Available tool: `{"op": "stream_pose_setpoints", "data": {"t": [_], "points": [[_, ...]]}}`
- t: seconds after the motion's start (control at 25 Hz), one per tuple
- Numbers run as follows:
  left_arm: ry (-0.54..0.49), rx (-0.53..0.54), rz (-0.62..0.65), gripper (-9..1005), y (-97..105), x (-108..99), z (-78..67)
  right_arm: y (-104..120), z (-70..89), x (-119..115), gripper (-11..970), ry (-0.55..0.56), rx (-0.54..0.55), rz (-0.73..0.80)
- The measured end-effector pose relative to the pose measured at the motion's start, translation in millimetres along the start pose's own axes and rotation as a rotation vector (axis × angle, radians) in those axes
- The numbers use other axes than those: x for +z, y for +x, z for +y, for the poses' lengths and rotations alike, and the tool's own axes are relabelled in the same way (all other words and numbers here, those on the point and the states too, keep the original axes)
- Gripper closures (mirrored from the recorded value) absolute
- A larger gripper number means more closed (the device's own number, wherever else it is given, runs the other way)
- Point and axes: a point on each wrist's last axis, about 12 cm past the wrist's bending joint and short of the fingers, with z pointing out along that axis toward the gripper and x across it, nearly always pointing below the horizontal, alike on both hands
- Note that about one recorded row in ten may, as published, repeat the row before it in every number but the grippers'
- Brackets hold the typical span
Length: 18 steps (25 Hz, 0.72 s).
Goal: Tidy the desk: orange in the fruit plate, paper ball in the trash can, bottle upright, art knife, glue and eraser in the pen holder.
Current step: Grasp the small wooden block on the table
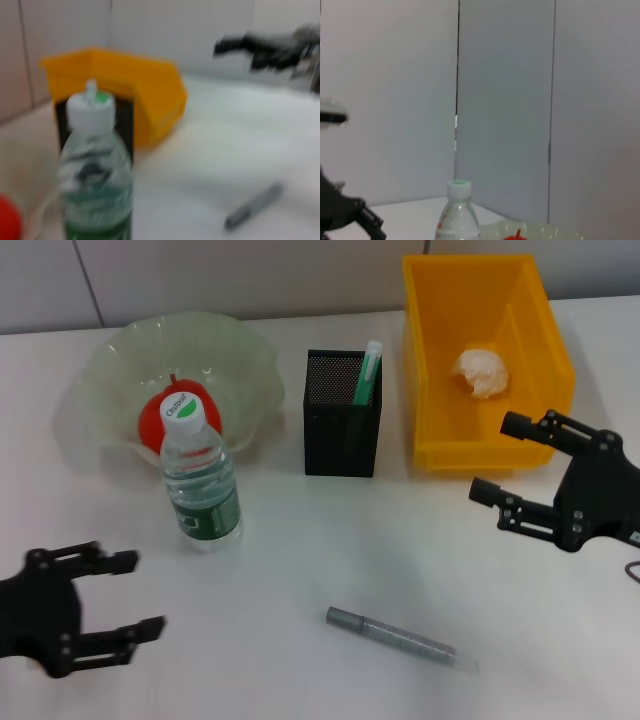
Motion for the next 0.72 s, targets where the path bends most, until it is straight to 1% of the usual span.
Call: {"op": "stream_pose_setpoints", "data": {"t": [0.04, 0.08, 0.16, 0.28, 0.4, 0.56, 0.64, 0.68, 0.72], "points": [[0.000, 0.000, 0.000, 228, 0, 0, 0.0, 2, 0.4, 0, 170, -0.005, 0.007, 0.006], [-0.030, 0.024, 0.116, 228, -12, -11, 1.6, 3, 0.6, 0, 170, -0.010, 0.014, 0.011], [-0.031, 0.034, 0.163, 228, -20, -16, 0.3, 7, 1.5, 0, 170, -0.025, 0.028, 0.025], [-0.003, 0.053, 0.215, 228, -30, -24, -4.2, 12, 5.2, 2, 170, -0.068, 0.047, 0.051], [-0.007, 0.033, 0.272, 228, -36, -31, -1.4, 18, 9.2, 5, 171, -0.113, 0.062, 0.090], [-0.018, -0.022, 0.403, 227, -40, -29, 5.8, 26, 14.2, 9, 171, -0.143, 0.089, 0.121], [-0.026, -0.019, 0.441, 227, -43, -27, 8.1, 30, 16.0, 11, 171, -0.159, 0.102, 0.133], [-0.027, -0.013, 0.447, 227, -45, -25, 8.8, 33, 17.6, 13, 171, -0.183, 0.114, 0.146], [-0.028, -0.008, 0.453, 227, -46, -24, 9.3, 33, 17.6, 13, 171, -0.183, 0.114, 0.146]]}}
